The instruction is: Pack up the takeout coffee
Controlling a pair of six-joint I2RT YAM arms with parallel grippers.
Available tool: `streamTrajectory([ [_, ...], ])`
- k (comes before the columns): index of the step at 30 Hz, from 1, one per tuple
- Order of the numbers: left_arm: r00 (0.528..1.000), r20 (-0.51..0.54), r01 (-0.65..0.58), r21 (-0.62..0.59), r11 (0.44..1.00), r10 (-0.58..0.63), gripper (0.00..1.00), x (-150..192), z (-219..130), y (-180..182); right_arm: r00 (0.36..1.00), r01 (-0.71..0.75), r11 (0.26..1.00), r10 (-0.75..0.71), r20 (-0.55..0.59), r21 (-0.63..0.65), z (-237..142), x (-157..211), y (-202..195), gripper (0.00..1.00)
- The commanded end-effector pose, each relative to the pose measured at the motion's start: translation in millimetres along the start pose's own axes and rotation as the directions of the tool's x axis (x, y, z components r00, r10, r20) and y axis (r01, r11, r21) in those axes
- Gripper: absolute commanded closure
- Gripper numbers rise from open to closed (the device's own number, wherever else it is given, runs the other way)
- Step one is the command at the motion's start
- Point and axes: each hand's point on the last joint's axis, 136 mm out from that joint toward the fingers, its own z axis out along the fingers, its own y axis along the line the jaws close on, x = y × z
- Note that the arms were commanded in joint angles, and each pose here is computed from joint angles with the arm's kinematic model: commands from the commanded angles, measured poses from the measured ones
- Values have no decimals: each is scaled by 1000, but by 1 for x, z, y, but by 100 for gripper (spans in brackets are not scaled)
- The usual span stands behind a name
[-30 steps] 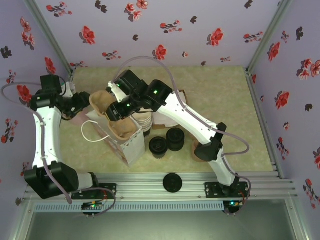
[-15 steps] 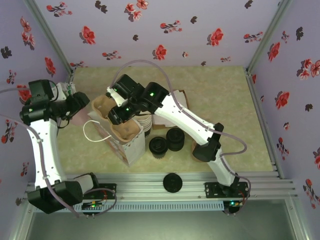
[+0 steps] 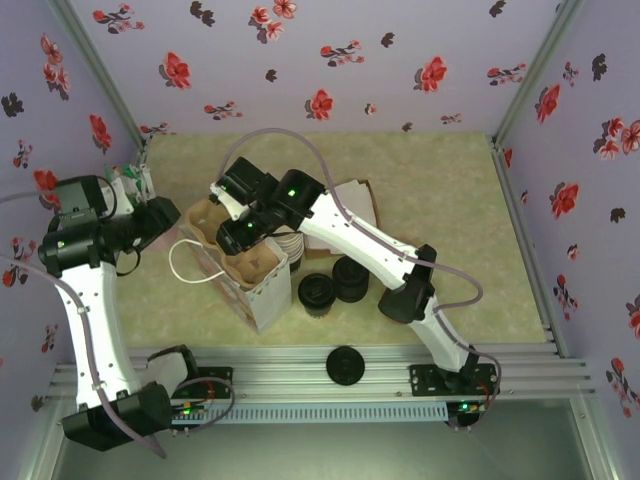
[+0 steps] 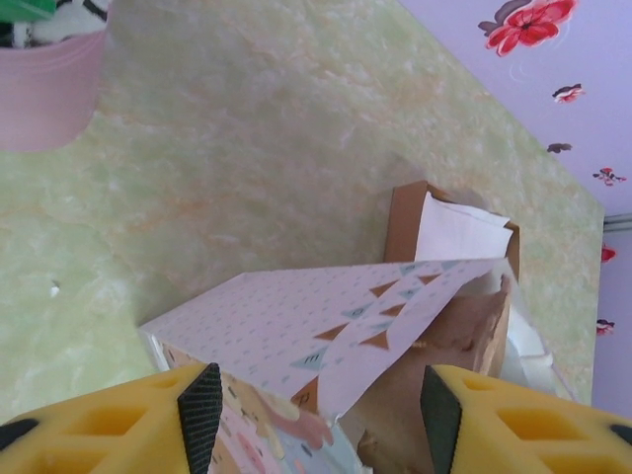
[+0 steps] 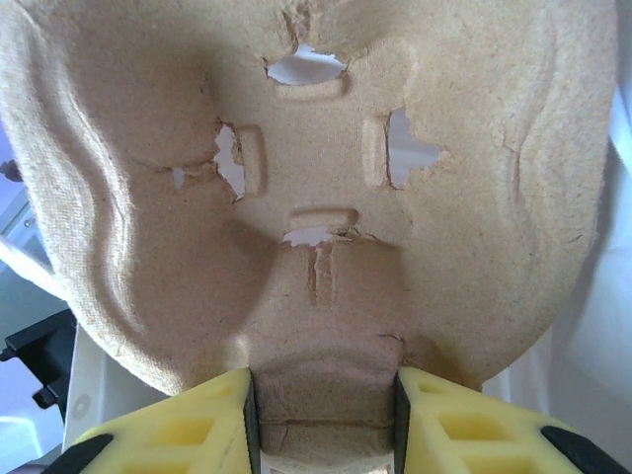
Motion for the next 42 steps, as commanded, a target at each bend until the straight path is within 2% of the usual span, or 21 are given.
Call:
streamTrajectory([
  [1,1000,-26,8,10,1000,-8,42,10,2,3,1000,16,999,-16,-6,28,4,2,-2,64],
  [13,998,-57,16,1,1000,-16,44,13,18,12,1000,15,998,-14,-19,58,17,6,-2,65],
  [22,996,-83,23,-40,999,-27,48,15,33,26,1000,25,994,-23,-18,105,12,8,-5,65],
  [33,998,-55,16,-96,995,-22,49,10,29,34,998,51,989,-45,-43,138,13,16,-4,66],
  [42,999,-31,22,-90,996,-24,48,3,26,30,996,64,982,-53,-66,179,14,23,-11,66],
])
